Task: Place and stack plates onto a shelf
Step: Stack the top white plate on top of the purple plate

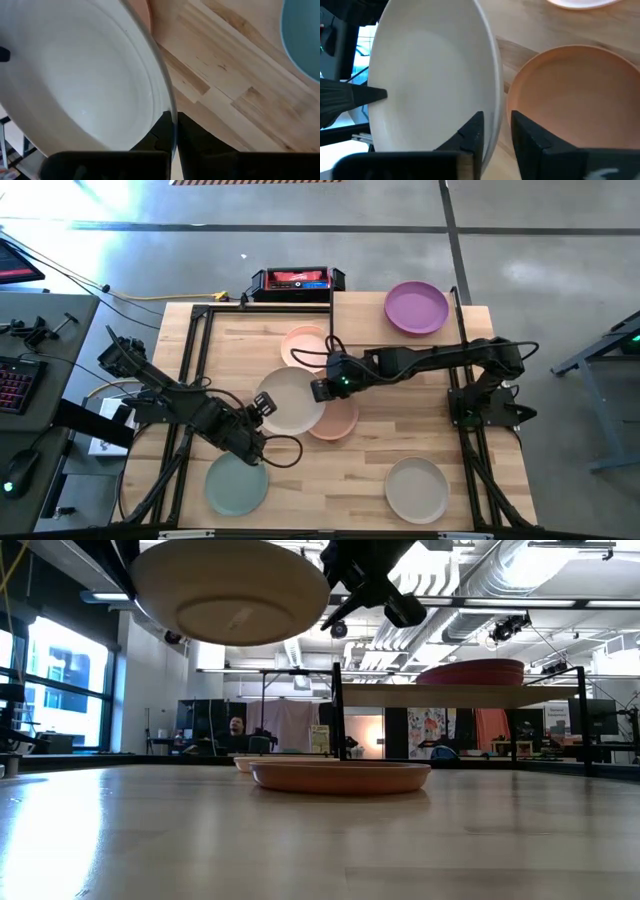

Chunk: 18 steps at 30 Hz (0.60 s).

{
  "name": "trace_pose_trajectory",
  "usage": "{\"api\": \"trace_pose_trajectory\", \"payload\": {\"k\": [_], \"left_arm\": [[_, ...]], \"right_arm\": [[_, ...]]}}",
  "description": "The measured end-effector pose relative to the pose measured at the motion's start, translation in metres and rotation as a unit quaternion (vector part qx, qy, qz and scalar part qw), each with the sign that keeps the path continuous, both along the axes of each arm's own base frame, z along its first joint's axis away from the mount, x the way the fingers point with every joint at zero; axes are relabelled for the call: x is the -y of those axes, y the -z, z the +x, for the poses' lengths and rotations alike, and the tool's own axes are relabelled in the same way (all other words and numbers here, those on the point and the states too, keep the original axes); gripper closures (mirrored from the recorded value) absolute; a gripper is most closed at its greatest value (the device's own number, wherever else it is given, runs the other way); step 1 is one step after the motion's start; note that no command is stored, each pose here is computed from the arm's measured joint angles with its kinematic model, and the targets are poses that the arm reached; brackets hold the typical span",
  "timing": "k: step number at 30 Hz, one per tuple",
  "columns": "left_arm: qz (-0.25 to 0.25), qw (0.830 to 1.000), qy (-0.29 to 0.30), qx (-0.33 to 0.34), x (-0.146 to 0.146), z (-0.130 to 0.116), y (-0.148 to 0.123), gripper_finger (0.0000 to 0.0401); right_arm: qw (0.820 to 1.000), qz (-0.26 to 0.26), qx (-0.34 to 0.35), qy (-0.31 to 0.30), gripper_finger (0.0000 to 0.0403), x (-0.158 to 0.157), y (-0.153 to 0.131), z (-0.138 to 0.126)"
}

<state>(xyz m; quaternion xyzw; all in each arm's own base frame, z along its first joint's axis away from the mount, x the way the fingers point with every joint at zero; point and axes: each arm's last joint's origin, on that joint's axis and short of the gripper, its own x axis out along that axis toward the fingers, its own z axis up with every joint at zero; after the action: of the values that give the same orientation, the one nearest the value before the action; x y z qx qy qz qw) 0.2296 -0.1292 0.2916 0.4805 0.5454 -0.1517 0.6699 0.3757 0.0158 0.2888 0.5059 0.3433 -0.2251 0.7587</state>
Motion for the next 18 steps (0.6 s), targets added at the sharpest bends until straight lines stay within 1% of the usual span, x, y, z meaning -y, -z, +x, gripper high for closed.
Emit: {"api": "trace_pose_trajectory", "payload": {"k": [3, 5, 9, 11, 18], "left_arm": [[-0.005, 1.0, -0.013, 0.005, 0.0, 0.0001, 0.0, 0.04], [-0.006, 1.0, -0.015, 0.007, 0.0, 0.0002, -0.0001, 0.04], [-0.005, 1.0, -0.021, 0.01, -0.0003, 0.0002, -0.0001, 0.0399], [-0.005, 0.999, -0.036, 0.02, -0.0004, 0.0004, -0.0003, 0.0392], [-0.018, 0.997, -0.071, 0.031, -0.0008, 0.0001, -0.0003, 0.0349]], "right_arm": [[1.0, -0.005, 0.002, -0.006, 0.0377, 0.0, -0.0002, 0.0002], [1.0, -0.006, 0.0, -0.005, 0.0395, 0.0002, 0.0, 0.0], [1.0, -0.003, 0.0, -0.001, 0.0389, 0.0002, 0.0, 0.0], [1.0, -0.003, -0.001, -0.001, 0.0396, 0.0003, 0.0001, -0.0001], [1.0, -0.002, -0.002, 0.001, 0.0402, 0.0001, 0.0004, -0.0003]]}}
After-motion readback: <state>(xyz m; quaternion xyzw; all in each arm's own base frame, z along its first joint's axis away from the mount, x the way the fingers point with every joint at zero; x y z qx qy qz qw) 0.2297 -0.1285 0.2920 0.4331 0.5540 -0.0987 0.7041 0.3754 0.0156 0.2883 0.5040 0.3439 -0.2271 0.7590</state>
